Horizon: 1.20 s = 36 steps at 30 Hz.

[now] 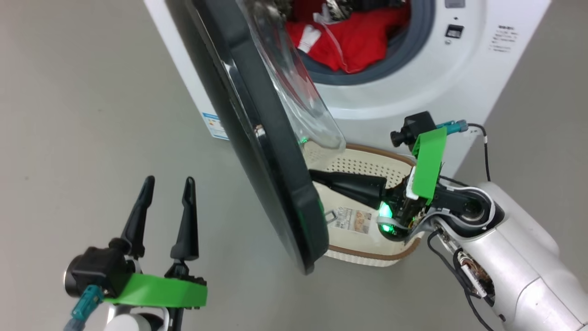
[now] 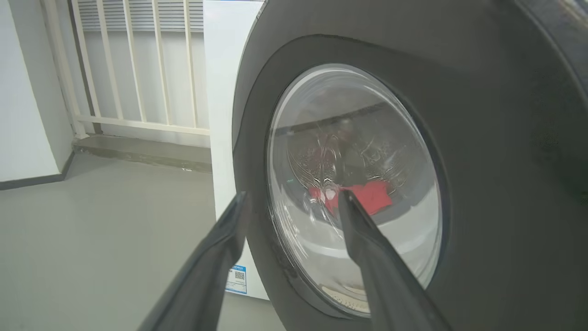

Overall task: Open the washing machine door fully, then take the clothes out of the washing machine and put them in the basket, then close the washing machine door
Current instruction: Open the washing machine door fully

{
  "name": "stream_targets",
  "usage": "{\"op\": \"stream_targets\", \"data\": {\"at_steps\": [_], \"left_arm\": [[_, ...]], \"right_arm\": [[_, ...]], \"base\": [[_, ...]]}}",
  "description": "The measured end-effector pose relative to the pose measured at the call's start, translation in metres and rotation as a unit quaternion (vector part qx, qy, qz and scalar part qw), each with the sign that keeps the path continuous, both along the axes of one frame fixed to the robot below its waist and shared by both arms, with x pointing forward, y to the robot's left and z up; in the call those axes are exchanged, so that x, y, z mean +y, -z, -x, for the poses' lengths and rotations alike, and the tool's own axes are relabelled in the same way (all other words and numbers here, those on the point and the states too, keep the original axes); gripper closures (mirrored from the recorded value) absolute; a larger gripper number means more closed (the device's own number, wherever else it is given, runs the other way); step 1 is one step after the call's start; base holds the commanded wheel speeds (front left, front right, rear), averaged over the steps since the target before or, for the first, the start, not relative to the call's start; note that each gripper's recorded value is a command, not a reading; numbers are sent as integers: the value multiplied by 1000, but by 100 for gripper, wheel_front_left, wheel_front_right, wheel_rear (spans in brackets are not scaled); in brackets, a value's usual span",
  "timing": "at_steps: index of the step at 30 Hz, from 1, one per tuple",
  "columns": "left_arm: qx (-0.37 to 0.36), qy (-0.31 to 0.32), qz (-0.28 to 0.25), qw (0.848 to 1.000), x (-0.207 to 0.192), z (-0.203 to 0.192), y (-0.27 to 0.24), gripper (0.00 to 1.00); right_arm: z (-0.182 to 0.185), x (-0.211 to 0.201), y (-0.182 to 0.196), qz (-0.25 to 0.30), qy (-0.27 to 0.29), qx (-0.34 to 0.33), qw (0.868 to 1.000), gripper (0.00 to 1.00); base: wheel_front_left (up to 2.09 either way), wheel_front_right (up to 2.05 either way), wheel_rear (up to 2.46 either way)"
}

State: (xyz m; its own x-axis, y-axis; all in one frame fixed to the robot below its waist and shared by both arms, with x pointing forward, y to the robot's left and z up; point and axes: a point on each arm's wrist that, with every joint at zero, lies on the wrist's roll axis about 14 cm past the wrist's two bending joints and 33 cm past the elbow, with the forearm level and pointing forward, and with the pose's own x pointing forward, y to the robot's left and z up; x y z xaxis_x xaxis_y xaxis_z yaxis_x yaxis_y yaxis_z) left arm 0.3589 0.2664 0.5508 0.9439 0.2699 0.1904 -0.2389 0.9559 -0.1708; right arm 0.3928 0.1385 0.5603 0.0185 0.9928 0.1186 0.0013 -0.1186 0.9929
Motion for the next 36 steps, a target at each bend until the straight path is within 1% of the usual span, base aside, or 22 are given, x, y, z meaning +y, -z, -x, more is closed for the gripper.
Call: {"op": "stream_targets", "data": {"at_steps": [11,24,28,36], "left_arm": [[2,-44,11,999,21,33,2,0],[-2,-80,18,997,38,59,-1,0],[0,-83,20,996,39,59,1,0],[0,-80,22,997,38,59,1,0]], "right_arm": [[28,30,-5,4,-58,-12,998,100],[58,60,-5,7,-117,-12,993,100],[64,64,0,11,-128,-7,992,100],[64,64,5,20,-127,-4,992,100]], "base": [[0,0,0],[0,0,0],[0,0,0],[0,0,0]]}}
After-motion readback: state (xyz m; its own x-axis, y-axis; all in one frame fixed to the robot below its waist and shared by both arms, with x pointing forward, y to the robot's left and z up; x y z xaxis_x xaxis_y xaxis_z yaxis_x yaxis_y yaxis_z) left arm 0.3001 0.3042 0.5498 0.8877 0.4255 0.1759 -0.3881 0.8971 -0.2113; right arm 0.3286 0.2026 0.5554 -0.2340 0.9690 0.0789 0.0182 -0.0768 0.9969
